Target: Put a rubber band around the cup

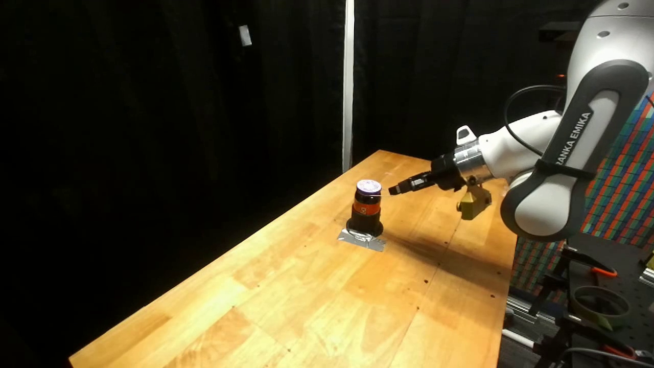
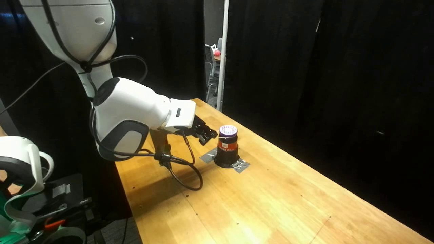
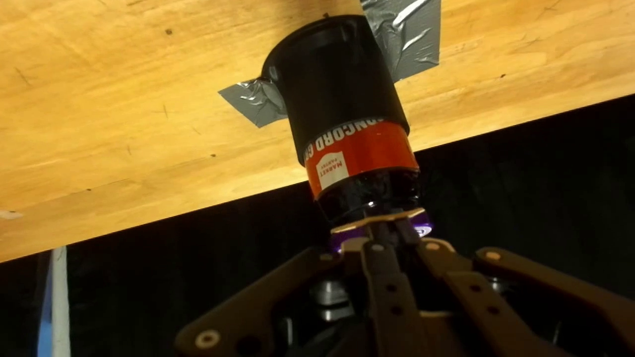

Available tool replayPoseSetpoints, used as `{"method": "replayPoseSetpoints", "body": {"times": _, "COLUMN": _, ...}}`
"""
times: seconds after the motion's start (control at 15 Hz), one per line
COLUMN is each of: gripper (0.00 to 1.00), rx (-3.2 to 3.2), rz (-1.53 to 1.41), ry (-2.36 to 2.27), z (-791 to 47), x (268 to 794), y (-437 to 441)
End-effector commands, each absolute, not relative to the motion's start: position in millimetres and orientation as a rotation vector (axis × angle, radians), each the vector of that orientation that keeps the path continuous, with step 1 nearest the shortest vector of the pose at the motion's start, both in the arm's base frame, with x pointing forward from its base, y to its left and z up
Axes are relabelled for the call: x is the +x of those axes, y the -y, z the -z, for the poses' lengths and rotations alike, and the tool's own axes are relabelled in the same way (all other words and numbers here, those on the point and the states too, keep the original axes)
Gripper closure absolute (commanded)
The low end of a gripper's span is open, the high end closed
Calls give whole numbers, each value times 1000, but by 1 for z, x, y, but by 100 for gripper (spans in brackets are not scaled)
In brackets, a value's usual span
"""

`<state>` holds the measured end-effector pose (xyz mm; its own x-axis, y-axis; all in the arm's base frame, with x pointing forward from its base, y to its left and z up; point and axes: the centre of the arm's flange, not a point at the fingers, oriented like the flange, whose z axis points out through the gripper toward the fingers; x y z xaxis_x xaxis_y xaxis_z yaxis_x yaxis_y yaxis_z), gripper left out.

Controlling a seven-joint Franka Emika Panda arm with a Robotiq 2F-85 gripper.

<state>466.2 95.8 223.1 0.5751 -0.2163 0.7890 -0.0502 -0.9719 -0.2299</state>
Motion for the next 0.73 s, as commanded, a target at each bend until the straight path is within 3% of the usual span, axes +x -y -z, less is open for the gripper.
{"method": "replayPoseSetpoints", "body": {"times": 0.0, "gripper": 90, "rx": -2543, "rz": 1421, "ry": -256, "z": -220, "x": 453, "y": -94}}
{"method": "replayPoseSetpoints", "body": {"times": 0.33, "gripper": 89, "rx": -2520, "rz": 1431, "ry": -276, "z": -216, "x": 445, "y": -92}}
{"method": "replayPoseSetpoints", "body": {"times": 0.4, "gripper": 64, "rx": -2537, "rz": 1385, "ry": -296, "z": -215, "x": 445, "y": -92}}
{"method": "replayPoseSetpoints", "body": {"times": 0.47, "gripper": 64, "rx": -2558, "rz": 1398, "ry": -277, "z": -214, "x": 450, "y": -95}}
{"method": "replayPoseSetpoints", "body": {"times": 0.53, "gripper": 85, "rx": -2562, "rz": 1390, "ry": -280, "z": -212, "x": 450, "y": -94}}
{"method": "replayPoseSetpoints", "body": {"times": 0.67, "gripper": 69, "rx": -2566, "rz": 1385, "ry": -280, "z": -211, "x": 450, "y": -94}}
